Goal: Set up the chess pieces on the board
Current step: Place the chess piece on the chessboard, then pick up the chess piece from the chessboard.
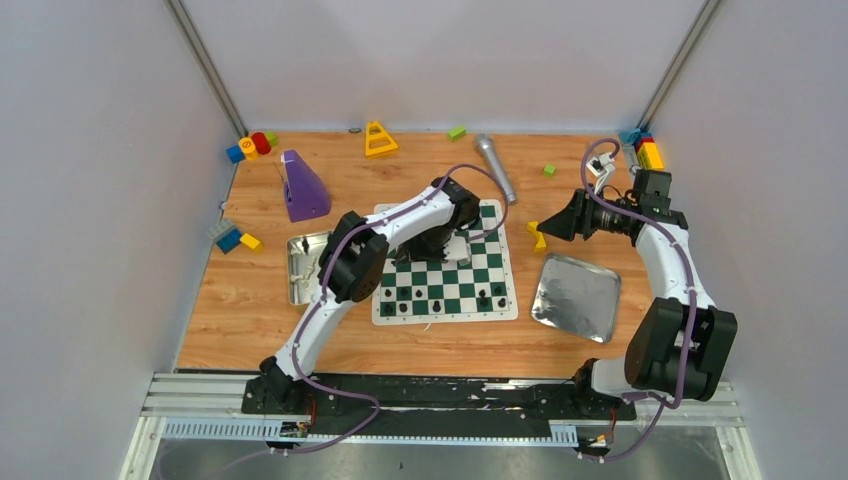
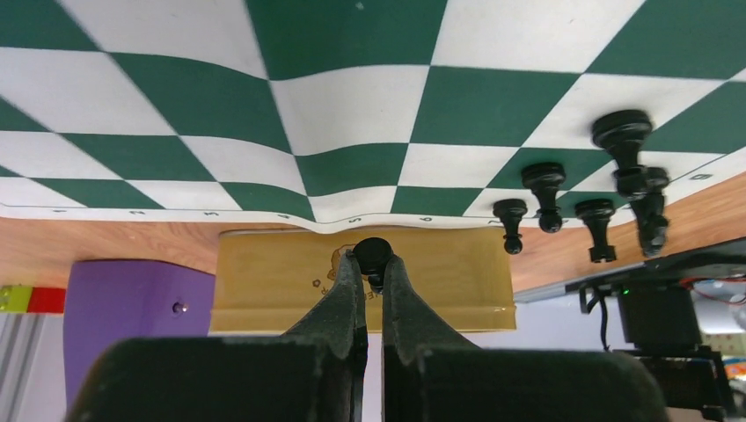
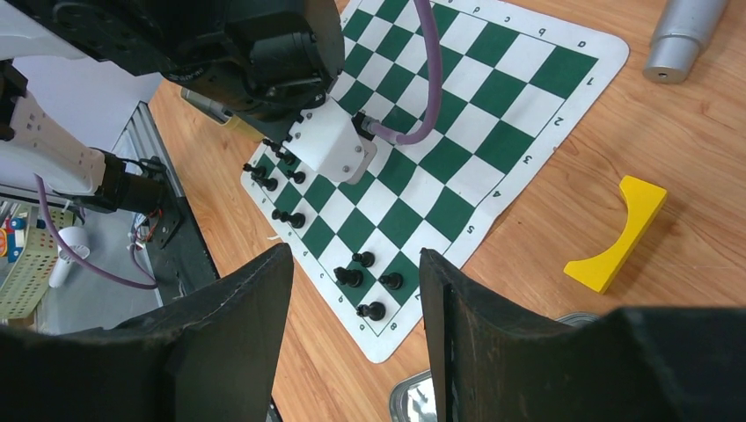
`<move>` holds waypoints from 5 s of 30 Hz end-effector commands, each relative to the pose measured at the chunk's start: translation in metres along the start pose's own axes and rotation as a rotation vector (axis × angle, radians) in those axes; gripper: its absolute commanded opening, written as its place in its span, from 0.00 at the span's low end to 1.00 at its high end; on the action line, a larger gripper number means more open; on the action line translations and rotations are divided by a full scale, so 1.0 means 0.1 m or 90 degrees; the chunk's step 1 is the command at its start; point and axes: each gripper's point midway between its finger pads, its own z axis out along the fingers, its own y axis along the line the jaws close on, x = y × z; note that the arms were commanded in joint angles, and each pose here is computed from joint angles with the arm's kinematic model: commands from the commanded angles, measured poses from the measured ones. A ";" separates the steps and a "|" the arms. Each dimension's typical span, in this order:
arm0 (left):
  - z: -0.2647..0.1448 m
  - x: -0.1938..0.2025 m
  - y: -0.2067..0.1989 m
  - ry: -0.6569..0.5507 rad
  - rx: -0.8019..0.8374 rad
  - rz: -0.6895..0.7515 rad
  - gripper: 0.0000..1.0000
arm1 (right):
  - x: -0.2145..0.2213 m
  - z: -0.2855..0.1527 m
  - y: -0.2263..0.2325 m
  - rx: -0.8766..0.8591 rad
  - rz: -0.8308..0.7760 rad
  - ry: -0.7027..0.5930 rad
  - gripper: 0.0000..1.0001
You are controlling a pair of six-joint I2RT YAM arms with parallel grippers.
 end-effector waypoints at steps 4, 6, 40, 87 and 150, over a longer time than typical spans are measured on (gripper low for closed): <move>-0.12 0.47 -0.10 0.108 0.005 0.054 0.01 | -0.07 -0.03 0.09 -0.028 -0.036 -0.017 0.56; -0.11 0.46 -0.09 0.108 0.005 0.055 0.01 | -0.05 -0.03 0.09 -0.028 -0.034 -0.016 0.56; 0.14 0.23 -0.20 0.107 0.059 0.057 0.19 | -0.02 -0.04 0.03 -0.027 -0.015 -0.012 0.56; 0.00 0.20 0.04 -0.348 0.047 -0.203 0.42 | 0.00 -0.03 -0.01 -0.027 0.007 -0.010 0.56; -0.89 0.01 -0.03 -0.587 0.013 -0.142 0.02 | -0.13 0.50 0.23 -0.158 0.058 0.023 0.55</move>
